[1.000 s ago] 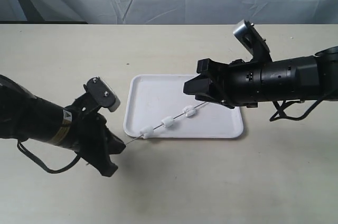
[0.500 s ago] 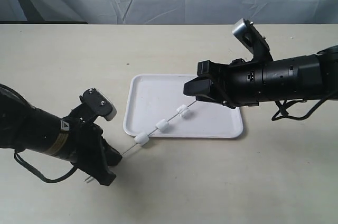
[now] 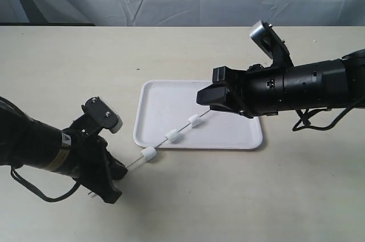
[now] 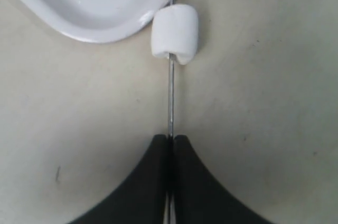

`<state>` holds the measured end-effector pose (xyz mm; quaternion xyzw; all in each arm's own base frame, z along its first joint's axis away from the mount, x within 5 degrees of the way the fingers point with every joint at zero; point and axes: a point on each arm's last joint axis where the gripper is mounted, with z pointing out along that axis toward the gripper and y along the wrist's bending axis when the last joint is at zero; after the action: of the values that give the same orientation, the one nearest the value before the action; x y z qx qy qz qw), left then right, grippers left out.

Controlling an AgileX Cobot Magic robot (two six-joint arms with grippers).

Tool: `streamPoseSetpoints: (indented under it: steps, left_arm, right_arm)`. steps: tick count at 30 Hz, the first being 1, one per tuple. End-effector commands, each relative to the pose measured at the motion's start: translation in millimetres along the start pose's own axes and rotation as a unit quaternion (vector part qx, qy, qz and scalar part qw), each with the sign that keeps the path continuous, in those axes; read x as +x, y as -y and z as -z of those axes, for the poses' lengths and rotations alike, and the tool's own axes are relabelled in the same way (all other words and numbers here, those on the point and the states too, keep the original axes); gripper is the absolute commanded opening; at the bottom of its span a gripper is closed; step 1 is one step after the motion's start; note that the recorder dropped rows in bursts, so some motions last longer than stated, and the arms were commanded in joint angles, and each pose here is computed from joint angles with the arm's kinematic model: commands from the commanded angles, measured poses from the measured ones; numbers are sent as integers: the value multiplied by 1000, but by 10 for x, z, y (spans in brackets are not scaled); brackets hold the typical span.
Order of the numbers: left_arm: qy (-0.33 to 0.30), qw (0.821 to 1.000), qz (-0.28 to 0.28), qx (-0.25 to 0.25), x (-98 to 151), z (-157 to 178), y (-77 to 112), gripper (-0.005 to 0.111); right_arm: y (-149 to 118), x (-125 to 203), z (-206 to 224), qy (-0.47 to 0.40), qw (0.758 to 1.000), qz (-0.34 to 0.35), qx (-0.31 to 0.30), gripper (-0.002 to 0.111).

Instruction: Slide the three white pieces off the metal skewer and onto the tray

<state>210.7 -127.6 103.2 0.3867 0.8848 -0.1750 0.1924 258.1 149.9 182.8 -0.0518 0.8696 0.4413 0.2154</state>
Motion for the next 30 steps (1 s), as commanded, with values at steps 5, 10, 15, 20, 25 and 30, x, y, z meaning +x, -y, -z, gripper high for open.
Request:
streamPoseSetpoints:
  steps: [5, 10, 15, 20, 25, 30]
  left_arm:
    - [-4, 999, 7, -36, 39, 62, -30, 0]
    - [34, 998, 27, -37, -68, 217, 12, 0]
    - [74, 997, 14, -6, -158, 383, 121, 0]
    - [89, 996, 19, 11, -189, 449, 173, 0]
    - [91, 995, 17, 48, -194, 453, 241, 0]
    - [91, 994, 15, 62, -195, 456, 266, 0]
  right_arm:
    - [125, 132, -12, -1, 998, -59, 20, 37]
    - [229, 228, -8, -6, 995, -84, 52, 37]
    - [288, 248, -78, -19, 992, -113, 51, 37]
    - [190, 76, -110, -5, 995, -96, 25, 37]
    - [182, -7, -114, 9, 995, -88, 35, 37]
    - [209, -20, -112, 16, 995, -88, 51, 37]
